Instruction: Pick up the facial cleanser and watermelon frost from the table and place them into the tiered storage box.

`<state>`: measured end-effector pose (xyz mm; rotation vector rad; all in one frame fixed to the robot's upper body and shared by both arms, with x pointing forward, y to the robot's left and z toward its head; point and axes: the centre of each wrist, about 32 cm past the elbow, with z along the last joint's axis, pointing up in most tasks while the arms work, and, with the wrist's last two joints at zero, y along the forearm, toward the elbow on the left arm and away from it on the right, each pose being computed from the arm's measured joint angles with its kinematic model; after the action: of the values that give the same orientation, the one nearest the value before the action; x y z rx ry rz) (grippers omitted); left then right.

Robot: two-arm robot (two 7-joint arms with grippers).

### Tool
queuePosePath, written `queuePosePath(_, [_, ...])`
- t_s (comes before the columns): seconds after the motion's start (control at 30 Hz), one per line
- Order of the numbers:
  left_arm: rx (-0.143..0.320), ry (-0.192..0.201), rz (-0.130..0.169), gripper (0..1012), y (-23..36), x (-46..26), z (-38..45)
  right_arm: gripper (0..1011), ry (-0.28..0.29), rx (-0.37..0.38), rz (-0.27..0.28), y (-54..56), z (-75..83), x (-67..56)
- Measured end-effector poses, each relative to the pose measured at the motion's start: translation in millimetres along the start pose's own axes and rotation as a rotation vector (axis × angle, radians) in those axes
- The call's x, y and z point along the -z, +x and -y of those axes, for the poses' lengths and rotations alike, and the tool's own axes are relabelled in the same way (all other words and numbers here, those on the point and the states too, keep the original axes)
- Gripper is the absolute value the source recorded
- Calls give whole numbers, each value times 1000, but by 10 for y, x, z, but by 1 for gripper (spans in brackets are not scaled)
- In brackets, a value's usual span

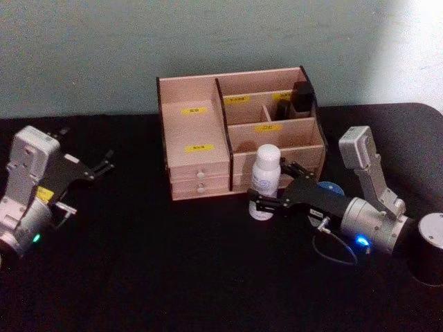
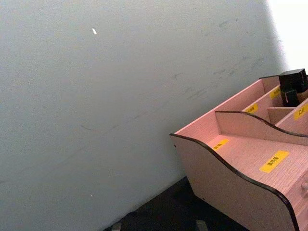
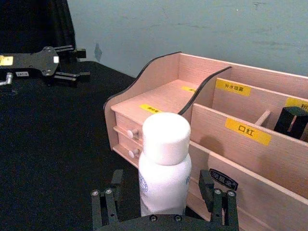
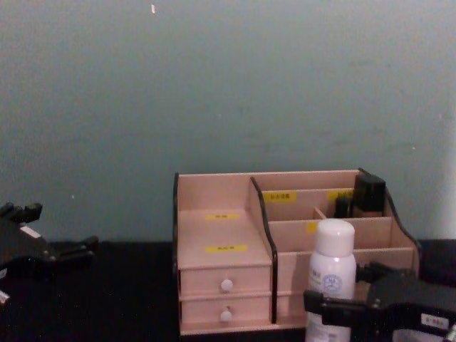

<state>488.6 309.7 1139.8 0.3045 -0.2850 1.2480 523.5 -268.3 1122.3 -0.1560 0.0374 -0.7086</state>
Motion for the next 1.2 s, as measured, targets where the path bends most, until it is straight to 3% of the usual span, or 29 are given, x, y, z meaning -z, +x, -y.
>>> queuePosePath(0.73, [0,0,0,1001,0,0,0,996,7,8,-4,20,-29,-6])
queuePosePath(0.97, [0,0,0,1001,0,0,0,863,7,8,-4,19,-27,-6])
queuePosePath(1.2, [0,0,0,1001,0,0,0,651,7,8,-4,18,-25,-6])
